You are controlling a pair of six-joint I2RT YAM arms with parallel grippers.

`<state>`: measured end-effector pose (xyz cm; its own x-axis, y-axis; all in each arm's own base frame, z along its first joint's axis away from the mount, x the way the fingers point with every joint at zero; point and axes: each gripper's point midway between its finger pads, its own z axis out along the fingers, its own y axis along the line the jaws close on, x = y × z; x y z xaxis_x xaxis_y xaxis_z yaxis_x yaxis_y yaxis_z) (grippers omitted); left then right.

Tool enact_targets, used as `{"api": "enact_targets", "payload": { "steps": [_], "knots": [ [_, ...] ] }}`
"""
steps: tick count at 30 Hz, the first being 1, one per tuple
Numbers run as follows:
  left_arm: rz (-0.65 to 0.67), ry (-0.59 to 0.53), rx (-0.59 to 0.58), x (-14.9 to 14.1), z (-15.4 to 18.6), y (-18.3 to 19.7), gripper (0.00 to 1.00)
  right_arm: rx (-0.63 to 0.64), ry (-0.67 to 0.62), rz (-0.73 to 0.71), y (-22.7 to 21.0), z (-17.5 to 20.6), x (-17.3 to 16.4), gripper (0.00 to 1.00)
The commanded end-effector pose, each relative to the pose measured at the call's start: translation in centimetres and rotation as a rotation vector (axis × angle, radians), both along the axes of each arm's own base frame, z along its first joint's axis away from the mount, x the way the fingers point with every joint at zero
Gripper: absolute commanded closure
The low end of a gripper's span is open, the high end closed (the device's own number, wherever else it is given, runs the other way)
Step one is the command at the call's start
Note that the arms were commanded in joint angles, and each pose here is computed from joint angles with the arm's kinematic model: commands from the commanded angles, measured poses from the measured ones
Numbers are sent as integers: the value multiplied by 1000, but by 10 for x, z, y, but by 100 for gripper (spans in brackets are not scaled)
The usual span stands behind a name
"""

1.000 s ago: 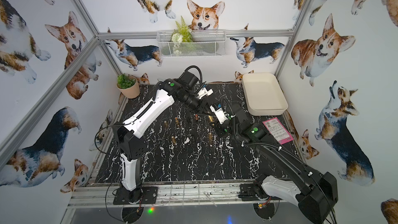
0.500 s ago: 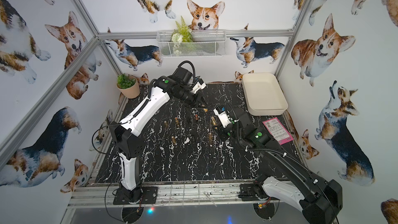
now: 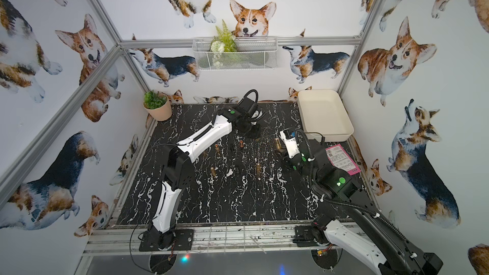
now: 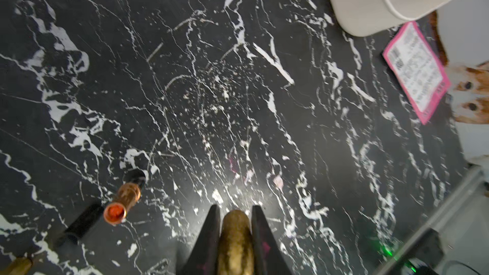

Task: Open the lipstick cap
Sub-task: Place the cover at the center of the board.

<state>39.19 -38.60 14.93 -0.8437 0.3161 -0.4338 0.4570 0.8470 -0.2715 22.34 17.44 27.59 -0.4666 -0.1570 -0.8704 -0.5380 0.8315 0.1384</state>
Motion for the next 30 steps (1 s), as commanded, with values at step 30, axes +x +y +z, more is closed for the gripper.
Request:
{"api": "enact_targets", "payload": {
  "steps": [30],
  "knots": [
    [114,-128,193,38,-111,-1,100,21,26,-57,-4,-22,4,100]
  ]
}}
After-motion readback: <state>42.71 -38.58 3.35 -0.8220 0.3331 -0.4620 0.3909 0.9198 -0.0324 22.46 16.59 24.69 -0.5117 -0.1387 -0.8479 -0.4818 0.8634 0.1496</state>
